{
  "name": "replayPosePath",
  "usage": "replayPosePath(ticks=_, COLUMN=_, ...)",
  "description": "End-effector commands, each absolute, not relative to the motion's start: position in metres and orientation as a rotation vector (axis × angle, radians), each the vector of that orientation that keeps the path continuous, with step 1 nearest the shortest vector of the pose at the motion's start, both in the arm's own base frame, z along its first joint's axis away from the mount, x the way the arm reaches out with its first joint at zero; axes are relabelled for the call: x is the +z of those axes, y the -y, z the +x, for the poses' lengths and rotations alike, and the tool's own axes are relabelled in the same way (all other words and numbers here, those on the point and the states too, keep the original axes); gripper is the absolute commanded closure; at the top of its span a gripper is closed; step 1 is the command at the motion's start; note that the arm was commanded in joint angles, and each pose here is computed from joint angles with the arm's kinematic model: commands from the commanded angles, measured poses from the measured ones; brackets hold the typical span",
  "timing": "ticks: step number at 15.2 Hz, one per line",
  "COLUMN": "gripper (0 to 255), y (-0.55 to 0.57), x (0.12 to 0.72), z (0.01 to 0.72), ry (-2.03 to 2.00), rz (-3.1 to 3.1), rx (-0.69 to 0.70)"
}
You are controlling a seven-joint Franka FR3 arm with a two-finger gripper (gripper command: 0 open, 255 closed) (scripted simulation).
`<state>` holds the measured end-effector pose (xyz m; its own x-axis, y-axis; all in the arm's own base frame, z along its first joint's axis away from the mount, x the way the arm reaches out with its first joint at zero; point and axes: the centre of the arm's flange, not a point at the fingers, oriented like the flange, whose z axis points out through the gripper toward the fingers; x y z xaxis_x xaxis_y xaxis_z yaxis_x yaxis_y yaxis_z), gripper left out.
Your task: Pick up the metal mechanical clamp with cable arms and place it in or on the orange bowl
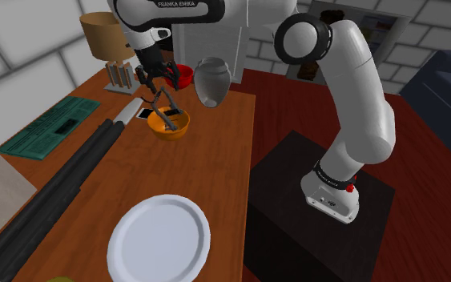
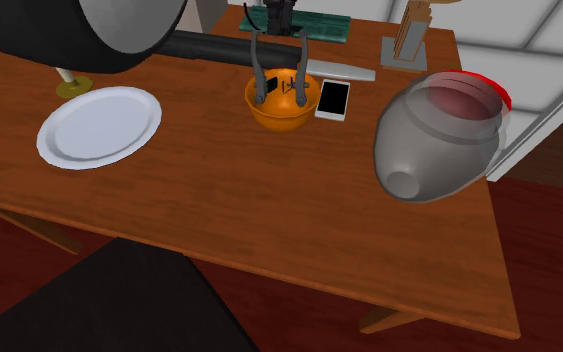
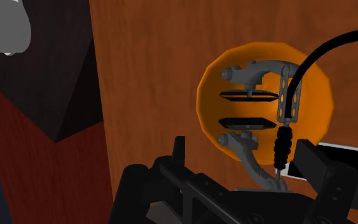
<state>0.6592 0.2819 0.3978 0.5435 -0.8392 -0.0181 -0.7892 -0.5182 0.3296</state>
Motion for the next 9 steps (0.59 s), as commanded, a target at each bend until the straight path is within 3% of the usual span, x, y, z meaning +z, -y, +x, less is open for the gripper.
replayPosePath(ticks=1, gripper=0, y=-0.2852, x=0.4191, z=0.6665, ry=1.355, rz=2.499, rx=-0.254)
replayPosePath(ticks=9, gripper=0, y=-0.287, x=0.4289, z=0.6695, ry=1.355, rz=2.499, rx=-0.254)
